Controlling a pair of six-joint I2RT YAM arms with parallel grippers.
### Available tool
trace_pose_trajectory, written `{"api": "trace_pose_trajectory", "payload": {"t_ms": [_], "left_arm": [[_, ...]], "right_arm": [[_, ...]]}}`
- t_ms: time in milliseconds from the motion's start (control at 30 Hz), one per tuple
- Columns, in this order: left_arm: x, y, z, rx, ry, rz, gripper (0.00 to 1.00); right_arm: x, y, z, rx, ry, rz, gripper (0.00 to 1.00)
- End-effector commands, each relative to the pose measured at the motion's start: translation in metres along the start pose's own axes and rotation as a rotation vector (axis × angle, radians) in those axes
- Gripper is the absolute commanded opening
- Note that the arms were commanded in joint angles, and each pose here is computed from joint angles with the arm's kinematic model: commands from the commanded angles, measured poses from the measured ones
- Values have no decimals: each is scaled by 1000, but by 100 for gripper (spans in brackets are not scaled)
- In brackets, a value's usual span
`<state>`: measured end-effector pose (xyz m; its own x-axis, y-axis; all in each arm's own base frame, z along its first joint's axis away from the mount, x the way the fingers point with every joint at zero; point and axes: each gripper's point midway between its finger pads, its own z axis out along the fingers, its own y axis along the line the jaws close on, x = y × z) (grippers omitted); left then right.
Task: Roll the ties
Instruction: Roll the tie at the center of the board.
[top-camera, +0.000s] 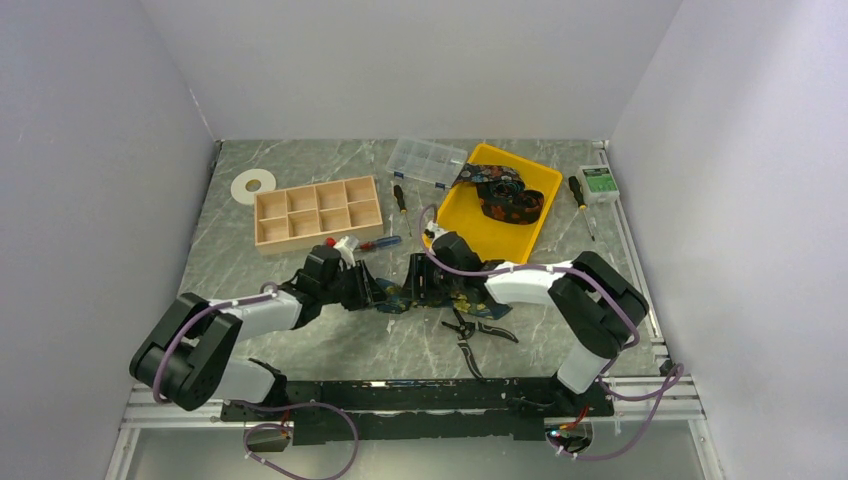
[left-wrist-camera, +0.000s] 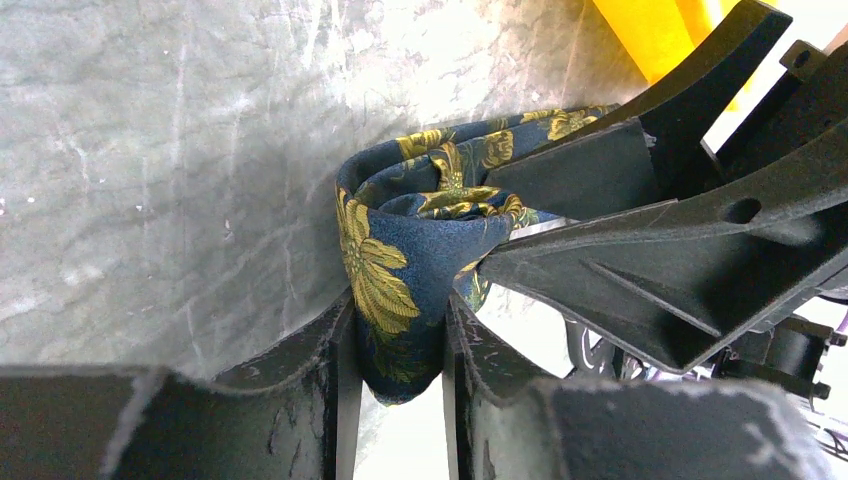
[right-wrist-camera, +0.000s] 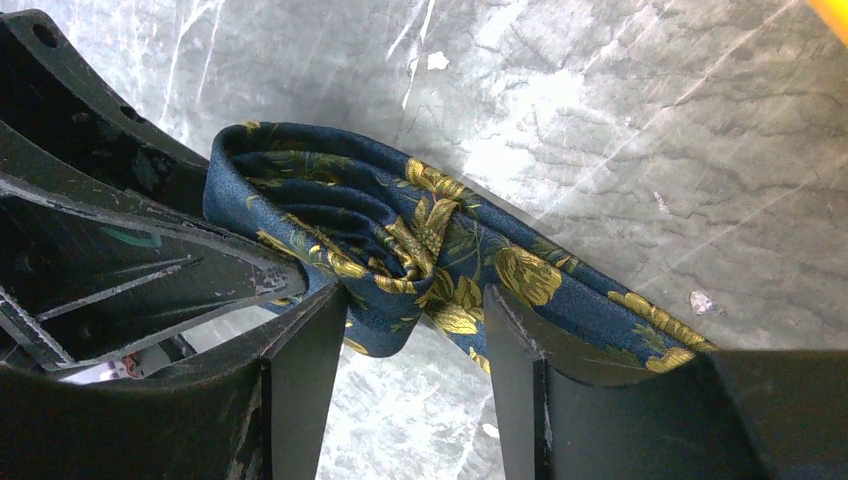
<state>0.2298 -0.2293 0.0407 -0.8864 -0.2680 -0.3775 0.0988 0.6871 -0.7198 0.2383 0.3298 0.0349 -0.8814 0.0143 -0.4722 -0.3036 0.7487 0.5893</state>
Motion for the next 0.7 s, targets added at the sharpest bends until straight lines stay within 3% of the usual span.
{"api": "trace_pose_trajectory", "payload": {"t_ms": [0, 167, 367, 667], "left_arm": [[-12, -7, -5, -27, -46, 0, 22], [-19, 11, -23, -178, -103, -34, 10], [-18, 47, -65, -495, -105, -58, 3], [-48, 79, -119, -958, -96, 1, 3]], "right_arm": [[-2, -6, -3, 38, 25, -22, 58], [-9, 2, 0, 27, 25, -33, 59], [-17, 20, 0, 20, 7, -78, 59], [-18, 24, -30, 29, -59, -114, 60]]}}
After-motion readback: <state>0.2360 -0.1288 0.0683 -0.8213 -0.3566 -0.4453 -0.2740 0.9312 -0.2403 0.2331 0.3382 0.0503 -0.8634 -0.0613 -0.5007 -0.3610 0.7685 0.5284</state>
